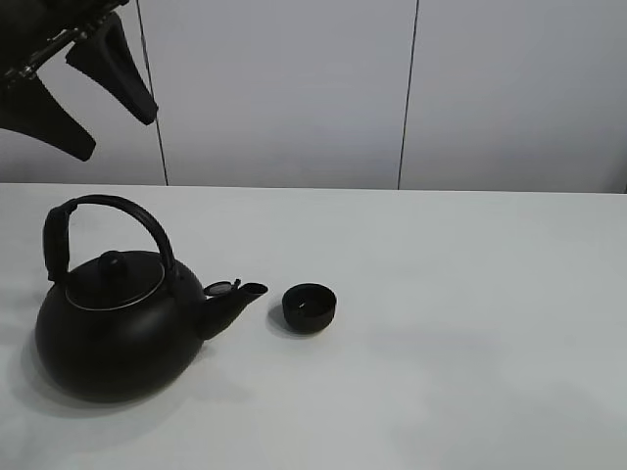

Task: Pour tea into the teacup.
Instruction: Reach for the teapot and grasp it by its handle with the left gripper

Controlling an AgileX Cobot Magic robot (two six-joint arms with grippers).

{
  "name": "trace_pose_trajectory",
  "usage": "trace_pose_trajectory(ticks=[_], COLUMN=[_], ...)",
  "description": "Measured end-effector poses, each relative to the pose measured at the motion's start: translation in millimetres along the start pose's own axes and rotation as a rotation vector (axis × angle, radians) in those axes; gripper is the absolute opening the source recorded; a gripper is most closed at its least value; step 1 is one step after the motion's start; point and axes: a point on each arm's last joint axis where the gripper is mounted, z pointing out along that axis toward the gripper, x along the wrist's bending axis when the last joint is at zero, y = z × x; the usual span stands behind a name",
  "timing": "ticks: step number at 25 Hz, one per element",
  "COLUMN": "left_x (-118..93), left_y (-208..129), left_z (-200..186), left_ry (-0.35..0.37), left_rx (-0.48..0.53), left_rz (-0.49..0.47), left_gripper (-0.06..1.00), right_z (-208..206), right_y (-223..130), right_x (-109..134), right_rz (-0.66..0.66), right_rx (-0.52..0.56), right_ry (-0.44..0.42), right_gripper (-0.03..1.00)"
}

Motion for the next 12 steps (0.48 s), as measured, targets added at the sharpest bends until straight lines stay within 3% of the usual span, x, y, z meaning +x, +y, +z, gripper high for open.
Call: trace_pose_trajectory(ticks=[12], left_x=[0.0], left_y=[0.0], left_z=[0.0], left_ry=[0.0], left_rx=[0.0], left_rz=[0.0], left_gripper=[0.48], right_z=[13.4], right_y=[-5.8], right_x=[1.0], right_rz=[-0.005], right_rx=[0.006], right_ry=[0.001], right_gripper=[0.45])
